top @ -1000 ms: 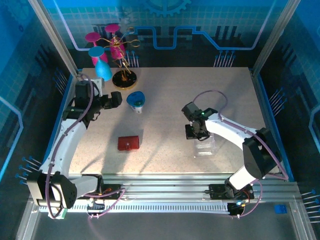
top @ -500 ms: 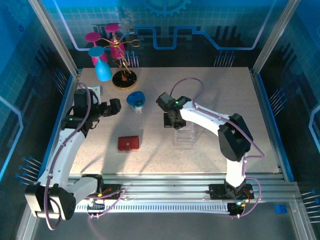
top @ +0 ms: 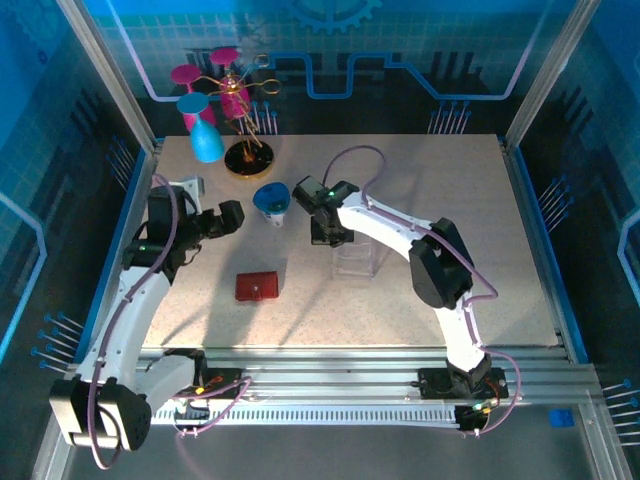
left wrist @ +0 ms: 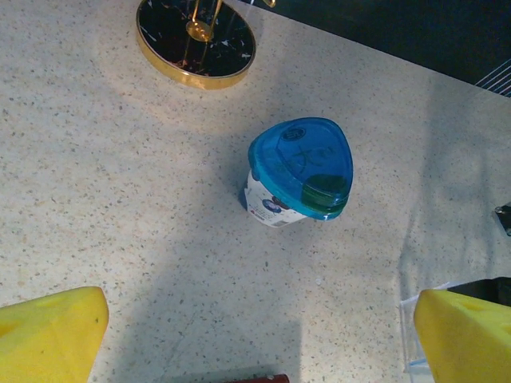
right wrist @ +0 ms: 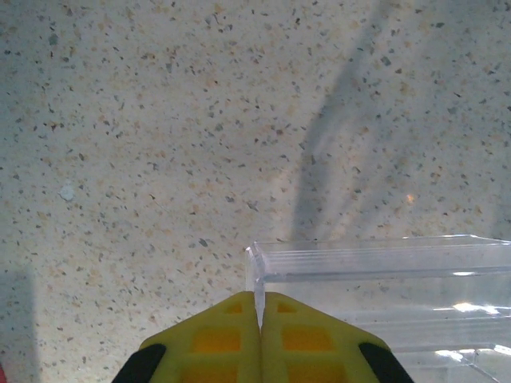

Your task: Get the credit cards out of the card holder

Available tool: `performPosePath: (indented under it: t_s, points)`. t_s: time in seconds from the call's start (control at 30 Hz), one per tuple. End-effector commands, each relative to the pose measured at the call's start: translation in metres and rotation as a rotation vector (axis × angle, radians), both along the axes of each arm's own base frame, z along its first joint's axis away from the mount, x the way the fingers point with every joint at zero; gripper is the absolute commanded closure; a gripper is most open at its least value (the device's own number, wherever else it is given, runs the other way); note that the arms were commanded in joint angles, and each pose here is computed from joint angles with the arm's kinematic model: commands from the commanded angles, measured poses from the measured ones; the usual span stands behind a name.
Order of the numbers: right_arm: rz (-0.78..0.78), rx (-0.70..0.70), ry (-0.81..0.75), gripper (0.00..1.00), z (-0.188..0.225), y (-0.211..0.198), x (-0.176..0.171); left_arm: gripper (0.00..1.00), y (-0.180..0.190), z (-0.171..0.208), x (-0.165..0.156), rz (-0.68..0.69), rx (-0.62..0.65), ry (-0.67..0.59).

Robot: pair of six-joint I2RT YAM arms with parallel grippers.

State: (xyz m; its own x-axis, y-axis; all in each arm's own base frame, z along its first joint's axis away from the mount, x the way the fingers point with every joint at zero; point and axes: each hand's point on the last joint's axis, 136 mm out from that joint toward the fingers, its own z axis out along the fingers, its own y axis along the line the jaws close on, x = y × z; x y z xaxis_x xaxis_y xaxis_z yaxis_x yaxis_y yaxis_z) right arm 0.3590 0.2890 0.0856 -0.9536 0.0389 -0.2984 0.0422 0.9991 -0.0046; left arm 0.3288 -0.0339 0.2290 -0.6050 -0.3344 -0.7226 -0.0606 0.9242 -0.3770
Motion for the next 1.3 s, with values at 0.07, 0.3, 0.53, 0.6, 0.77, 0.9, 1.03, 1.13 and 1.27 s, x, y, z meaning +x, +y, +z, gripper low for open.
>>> performPosePath:
  t_s: [0.07,0.3,0.53,0.6,0.77,0.9,1.03,1.13,1.27]
  points:
    - [0.015,-0.039,0.006,1.00,-0.005,0.003,0.006,0.01,-0.006,0.000,0.002,-0.013,-0.031,-0.003]
    - [0.019,-0.038,0.019,1.00,-0.015,0.004,0.015,0.01,-0.006,-0.001,0.002,-0.014,-0.033,-0.004]
    - [0.011,-0.035,0.014,1.00,-0.019,0.003,0.022,0.01,-0.006,-0.004,0.003,-0.012,-0.030,0.007]
    - [0.009,-0.038,0.009,1.00,-0.018,0.002,0.023,0.01,-0.006,-0.004,0.003,-0.014,-0.030,0.008]
    - [0.001,-0.028,0.009,0.98,-0.020,0.001,0.027,0.01,-0.006,-0.006,0.004,-0.011,-0.030,0.010]
    - [0.000,-0.018,0.007,0.97,-0.020,0.001,0.029,0.01,-0.006,-0.008,0.005,-0.012,-0.029,0.017]
    - [0.003,-0.009,0.003,0.90,-0.017,0.002,0.030,0.01,-0.005,-0.010,0.005,-0.009,-0.024,0.023]
    - [0.001,-0.004,-0.007,0.86,-0.012,0.002,0.031,0.01,-0.005,-0.011,0.005,-0.008,-0.022,0.026]
    - [0.011,0.009,-0.025,0.81,-0.001,0.002,0.031,0.01,-0.004,-0.014,0.006,-0.003,-0.017,0.036]
